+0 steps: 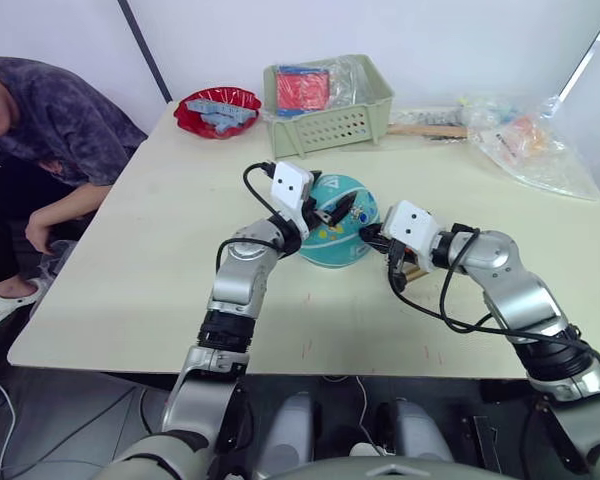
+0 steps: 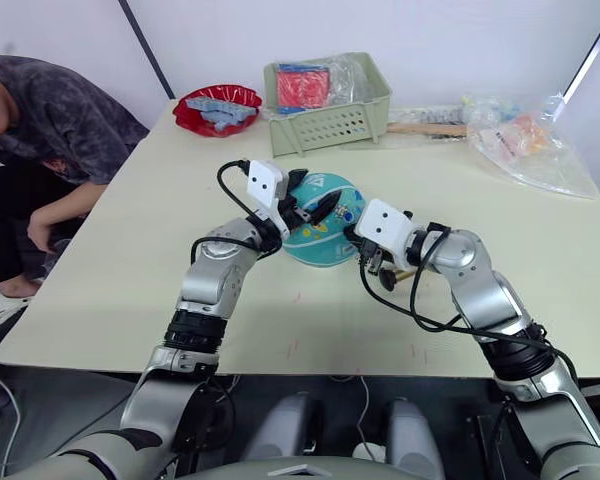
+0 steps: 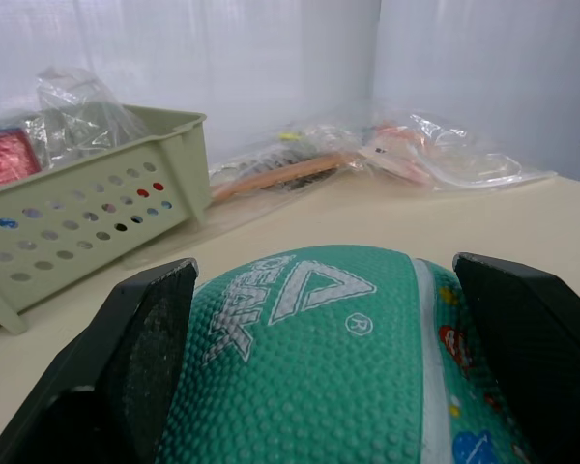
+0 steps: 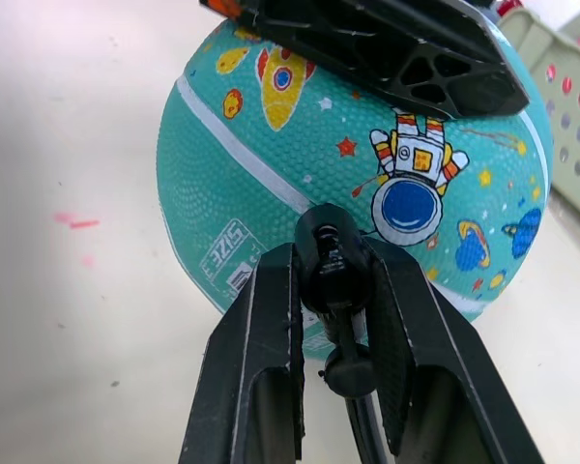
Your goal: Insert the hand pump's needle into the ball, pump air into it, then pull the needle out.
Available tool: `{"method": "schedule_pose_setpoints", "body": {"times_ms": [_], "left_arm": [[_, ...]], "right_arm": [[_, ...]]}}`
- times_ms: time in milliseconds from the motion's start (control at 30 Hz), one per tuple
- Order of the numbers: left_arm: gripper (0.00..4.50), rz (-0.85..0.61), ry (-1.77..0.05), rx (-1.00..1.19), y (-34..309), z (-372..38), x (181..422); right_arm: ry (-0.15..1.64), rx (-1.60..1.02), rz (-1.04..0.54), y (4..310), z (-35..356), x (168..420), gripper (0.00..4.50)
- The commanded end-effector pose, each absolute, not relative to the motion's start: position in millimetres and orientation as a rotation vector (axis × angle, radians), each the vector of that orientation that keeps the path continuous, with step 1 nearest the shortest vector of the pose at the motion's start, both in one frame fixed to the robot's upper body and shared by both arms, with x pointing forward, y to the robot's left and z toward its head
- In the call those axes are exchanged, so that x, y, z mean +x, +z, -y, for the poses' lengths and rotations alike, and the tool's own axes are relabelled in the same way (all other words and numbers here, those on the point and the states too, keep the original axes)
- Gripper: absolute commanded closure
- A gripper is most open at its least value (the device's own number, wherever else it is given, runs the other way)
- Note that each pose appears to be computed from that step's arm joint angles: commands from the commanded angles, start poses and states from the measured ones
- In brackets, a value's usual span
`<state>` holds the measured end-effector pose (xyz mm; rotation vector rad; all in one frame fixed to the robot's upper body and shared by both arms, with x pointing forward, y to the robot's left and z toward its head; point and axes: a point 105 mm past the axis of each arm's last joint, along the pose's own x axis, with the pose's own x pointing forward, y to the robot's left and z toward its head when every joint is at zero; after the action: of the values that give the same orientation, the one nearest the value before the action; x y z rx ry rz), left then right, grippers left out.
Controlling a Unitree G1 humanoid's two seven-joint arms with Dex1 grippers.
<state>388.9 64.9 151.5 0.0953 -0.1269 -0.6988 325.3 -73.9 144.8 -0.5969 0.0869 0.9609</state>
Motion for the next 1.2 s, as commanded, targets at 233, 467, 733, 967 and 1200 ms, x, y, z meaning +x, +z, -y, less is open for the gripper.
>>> {"method": "schedule_pose_setpoints", "body": {"times_ms": [233, 467, 733, 967, 1200], "left_arm": [[0.0, -0.214, -0.629, 0.139, 52, -80, 387], [0.0, -0.227, -0.638, 0.141, 46, -79, 384], [0.0, -0.234, -0.636, 0.143, 43, -79, 384], [0.0, -0.24, -0.634, 0.148, 41, -79, 383], [0.0, -0.243, -0.631, 0.15, 40, -80, 384]], "right_arm": [[0.966, -0.58, -0.052, 171, 84, 308, 4.14], [0.968, -0.587, -0.066, 183, 93, 306, 4.14], [0.971, -0.61, -0.089, 191, 107, 304, 4.14], [0.974, -0.617, -0.091, 196, 111, 301, 4.14], [0.97, -0.626, -0.086, 199, 114, 299, 4.14]]}}
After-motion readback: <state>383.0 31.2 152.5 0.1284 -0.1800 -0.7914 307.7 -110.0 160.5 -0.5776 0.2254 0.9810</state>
